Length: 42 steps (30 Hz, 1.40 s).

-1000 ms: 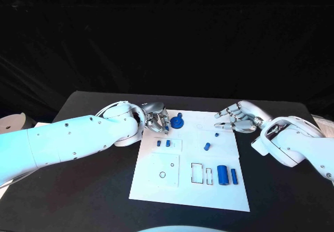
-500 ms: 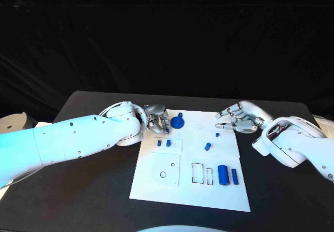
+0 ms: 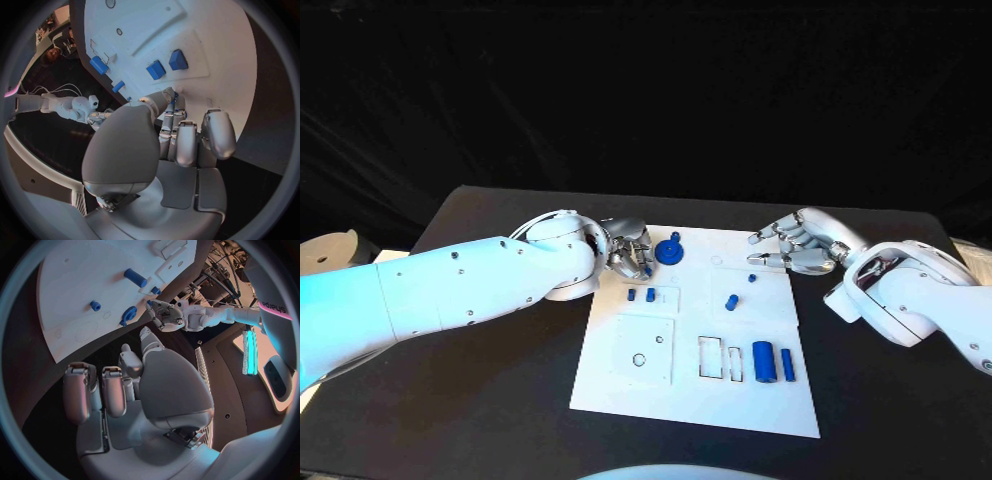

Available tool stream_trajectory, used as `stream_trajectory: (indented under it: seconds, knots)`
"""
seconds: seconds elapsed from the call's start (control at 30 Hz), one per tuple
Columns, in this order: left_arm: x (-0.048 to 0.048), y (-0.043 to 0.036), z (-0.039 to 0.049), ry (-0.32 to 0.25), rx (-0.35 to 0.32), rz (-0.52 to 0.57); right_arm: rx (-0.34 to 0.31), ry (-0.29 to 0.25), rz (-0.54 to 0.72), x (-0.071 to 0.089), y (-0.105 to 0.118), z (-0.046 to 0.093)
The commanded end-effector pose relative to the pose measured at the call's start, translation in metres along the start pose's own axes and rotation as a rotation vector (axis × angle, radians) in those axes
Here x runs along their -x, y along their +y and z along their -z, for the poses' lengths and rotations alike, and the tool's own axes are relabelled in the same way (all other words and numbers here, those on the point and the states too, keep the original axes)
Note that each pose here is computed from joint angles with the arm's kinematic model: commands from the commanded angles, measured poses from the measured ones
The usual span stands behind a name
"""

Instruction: Assemble the parts on the task board

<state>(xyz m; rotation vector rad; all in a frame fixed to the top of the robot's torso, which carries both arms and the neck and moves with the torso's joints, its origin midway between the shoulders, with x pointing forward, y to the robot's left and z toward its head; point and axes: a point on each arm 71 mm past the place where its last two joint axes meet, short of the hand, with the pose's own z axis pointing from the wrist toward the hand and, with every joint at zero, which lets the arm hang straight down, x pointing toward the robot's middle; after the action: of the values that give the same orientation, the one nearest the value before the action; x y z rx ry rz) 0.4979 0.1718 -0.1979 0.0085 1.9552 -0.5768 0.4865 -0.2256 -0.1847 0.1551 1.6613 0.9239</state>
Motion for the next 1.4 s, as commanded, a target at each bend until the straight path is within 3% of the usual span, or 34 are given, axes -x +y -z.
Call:
stream_trajectory:
  seconds: [0.03,1.4]
  knots:
    - [-0.0016,-0.0007,-0.0005,0.014,0.007,-0.008,0.01,0.013,0.0,-0.0016,0.0012,-0.0001]
    - [-0.0042,0.0003,-0.0023,0.024,0.016,-0.027,0.008,0.02,-0.001,-0.0022,0.0011,-0.0001]
